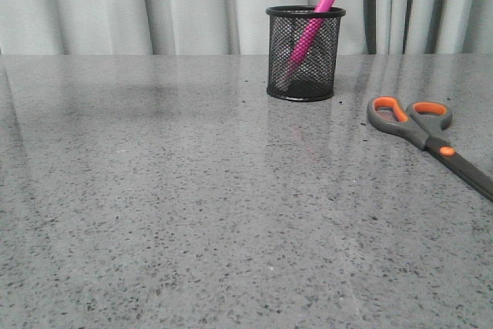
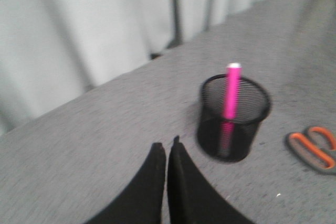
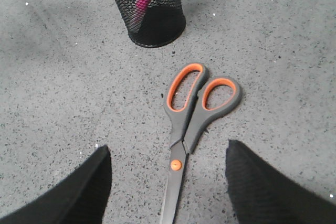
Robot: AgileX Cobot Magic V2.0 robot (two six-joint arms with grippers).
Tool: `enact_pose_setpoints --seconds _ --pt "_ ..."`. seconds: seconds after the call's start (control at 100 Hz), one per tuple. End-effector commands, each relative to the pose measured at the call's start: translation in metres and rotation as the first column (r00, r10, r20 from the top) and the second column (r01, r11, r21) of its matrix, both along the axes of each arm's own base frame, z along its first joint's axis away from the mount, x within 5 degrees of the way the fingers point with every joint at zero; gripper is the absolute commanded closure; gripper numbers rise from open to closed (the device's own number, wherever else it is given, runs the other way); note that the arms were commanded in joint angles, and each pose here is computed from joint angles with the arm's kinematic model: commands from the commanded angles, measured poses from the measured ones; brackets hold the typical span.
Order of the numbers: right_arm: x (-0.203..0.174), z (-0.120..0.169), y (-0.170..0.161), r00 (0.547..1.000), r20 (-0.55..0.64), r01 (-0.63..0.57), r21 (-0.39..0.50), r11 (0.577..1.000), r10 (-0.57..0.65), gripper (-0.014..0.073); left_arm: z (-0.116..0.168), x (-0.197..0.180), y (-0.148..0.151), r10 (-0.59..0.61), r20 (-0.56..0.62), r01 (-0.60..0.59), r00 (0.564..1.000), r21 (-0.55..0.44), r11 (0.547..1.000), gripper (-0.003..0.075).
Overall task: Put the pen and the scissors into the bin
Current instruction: 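Withdraw the left gripper upward away from the cup, then lower the right gripper onto the scissors handles and close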
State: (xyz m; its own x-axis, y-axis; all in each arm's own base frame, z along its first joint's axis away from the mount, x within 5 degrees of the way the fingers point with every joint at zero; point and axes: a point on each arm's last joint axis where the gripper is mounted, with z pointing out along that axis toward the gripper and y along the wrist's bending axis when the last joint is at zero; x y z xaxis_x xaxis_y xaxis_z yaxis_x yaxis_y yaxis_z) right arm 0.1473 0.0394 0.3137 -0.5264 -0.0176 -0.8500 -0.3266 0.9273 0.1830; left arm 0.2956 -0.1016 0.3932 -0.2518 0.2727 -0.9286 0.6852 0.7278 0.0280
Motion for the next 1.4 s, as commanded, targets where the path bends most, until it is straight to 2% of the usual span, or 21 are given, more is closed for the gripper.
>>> enact_pose_setpoints --seconds 0.0,0.25,0.51,0.59,0.72,0.85,1.15,1.23,1.39 --pt "0.005 0.017 -0.002 0.996 0.083 0.035 0.036 0.999 -0.038 0.0174 0.012 -0.035 0.021 0.121 0.064 -0.116 0.991 -0.081 0.99 0.074" --pt "0.006 0.018 -0.002 0.994 0.099 0.048 0.051 0.998 -0.053 0.0174 -0.019 -0.1 0.06 0.315 0.082 -0.305 0.945 -0.115 0.945 0.0739" --pt "0.009 0.023 -0.005 0.984 0.151 0.088 0.059 0.994 -0.096 0.0174 -0.04 -0.123 0.061 0.311 0.057 -0.303 0.949 -0.106 0.947 0.0739" --pt "0.01 0.022 -0.005 0.985 0.144 0.085 0.064 0.994 -0.094 0.0174 -0.045 -0.125 0.059 0.272 0.045 -0.27 0.961 -0.057 0.961 0.0739" --pt "0.013 0.014 -0.001 0.997 0.065 0.046 0.05 0.998 -0.049 0.0174 -0.048 -0.126 0.059 0.254 0.048 -0.254 0.966 -0.008 0.967 0.0739" --pt "0.027 0.01 0.004 0.998 -0.025 -0.067 -0.041 0.997 0.066 0.0174 -0.047 -0.126 0.06 0.26 0.056 -0.26 0.964 -0.003 0.966 0.0739" --pt "0.071 0.022 0.017 0.954 -0.245 -0.193 -0.061 0.979 0.173 0.0174 -0.046 -0.125 0.061 0.282 0.07 -0.281 0.957 -0.016 0.96 0.0739" --pt "0.082 0.022 0.024 0.944 -0.283 -0.202 -0.097 0.975 0.168 0.0174 -0.045 -0.124 0.062 0.293 0.079 -0.292 0.953 -0.019 0.956 0.0739" --pt "0.099 0.014 0.037 0.921 -0.387 -0.163 -0.263 0.951 0.051 0.0174 -0.045 -0.124 0.063 0.301 0.085 -0.3 0.95 -0.02 0.954 0.0739"
